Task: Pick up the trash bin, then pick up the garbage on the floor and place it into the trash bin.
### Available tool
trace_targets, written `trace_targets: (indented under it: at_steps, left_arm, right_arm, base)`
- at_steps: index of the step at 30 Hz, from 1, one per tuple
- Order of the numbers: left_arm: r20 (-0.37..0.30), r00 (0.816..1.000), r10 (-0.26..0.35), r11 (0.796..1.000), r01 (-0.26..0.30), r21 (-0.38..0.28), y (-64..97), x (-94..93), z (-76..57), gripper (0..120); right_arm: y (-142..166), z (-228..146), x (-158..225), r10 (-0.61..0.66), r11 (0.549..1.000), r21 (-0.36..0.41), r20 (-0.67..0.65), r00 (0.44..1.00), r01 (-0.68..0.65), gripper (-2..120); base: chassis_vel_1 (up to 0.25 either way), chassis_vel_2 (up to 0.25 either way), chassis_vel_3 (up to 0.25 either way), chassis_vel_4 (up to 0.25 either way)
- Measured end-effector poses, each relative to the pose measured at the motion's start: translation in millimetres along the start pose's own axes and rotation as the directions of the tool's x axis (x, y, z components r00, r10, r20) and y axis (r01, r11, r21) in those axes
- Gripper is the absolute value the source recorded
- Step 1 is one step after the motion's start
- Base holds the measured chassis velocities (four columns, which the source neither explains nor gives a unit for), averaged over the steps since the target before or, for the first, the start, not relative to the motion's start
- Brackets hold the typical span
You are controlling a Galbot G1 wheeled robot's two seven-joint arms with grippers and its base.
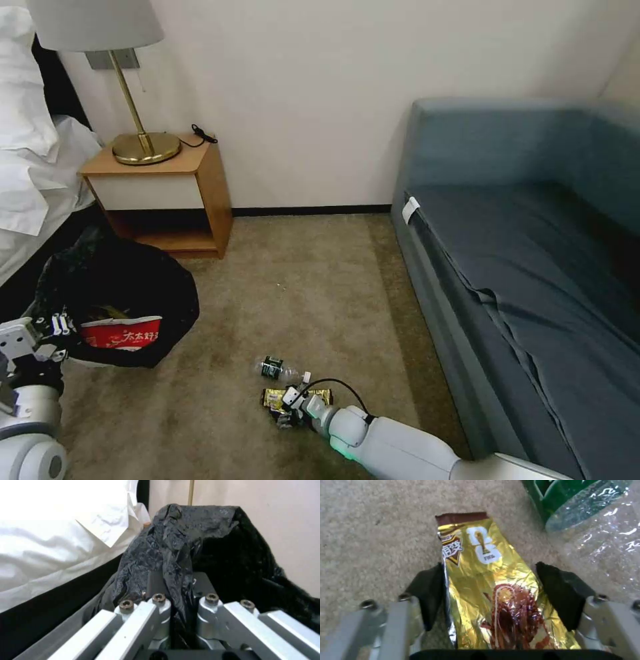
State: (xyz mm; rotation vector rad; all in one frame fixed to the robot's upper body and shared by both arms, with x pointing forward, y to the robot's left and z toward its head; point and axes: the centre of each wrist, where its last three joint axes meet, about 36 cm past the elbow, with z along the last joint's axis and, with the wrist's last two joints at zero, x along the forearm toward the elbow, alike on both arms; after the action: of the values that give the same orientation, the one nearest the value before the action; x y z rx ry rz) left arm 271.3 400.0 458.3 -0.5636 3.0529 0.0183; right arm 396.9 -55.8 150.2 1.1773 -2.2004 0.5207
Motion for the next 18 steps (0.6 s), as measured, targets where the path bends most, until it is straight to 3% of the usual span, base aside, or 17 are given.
trace_targets:
  at_steps: [5, 7, 8, 9, 11, 18]
  left_arm:
    - [-0.001, 1.000, -0.001, 1.000, 0.001, 0.000, 0.2, 0.2, 0.0, 5]
    - [-0.001, 1.000, -0.002, 1.000, 0.002, -0.001, 0.6, 0.2, -0.2, 5]
    - [-0.001, 1.000, -0.002, 1.000, 0.002, -0.001, 0.6, 0.2, -0.2, 5]
    - [-0.003, 1.000, -0.002, 1.000, 0.002, -0.003, 0.9, 0.6, -0.4, 5]
    - [-0.003, 1.000, -0.001, 1.000, 0.001, -0.005, 1.1, 1.2, -1.0, 5]
    - [0.002, 1.000, 0.000, 1.000, 0.000, -0.011, 3.0, 3.5, -7.2, 5]
  right_arm:
    - [-1.6, -1.1, 0.8, 0.003, 1.000, -0.004, -0.001, 1.000, -0.003, 58]
    - [-2.5, -2.6, 2.0, 0.004, 1.000, -0.007, 0.000, 1.000, -0.004, 44]
    - [-2.5, -2.6, 2.0, 0.004, 1.000, -0.007, 0.000, 1.000, -0.004, 44]
    - [-3.6, -3.8, 2.2, 0.009, 1.000, -0.010, 0.003, 1.000, -0.009, 35]
    - [-4.6, -4.3, 2.3, 0.014, 1.000, -0.012, 0.004, 1.000, -0.014, 31]
    - [-10.7, -13.1, 10.7, 0.042, 0.999, -0.029, 0.031, 0.999, -0.041, 1]
  base:
    - [0.000, 0.000, 0.000, 0.000]
    - [0.000, 0.000, 0.000, 0.000]
    - [0.000, 0.000, 0.000, 0.000]
    - [0.000, 0.000, 0.000, 0.000]
    - [0.000, 0.000, 0.000, 0.000]
    - [0.000, 0.000, 0.000, 0.000]
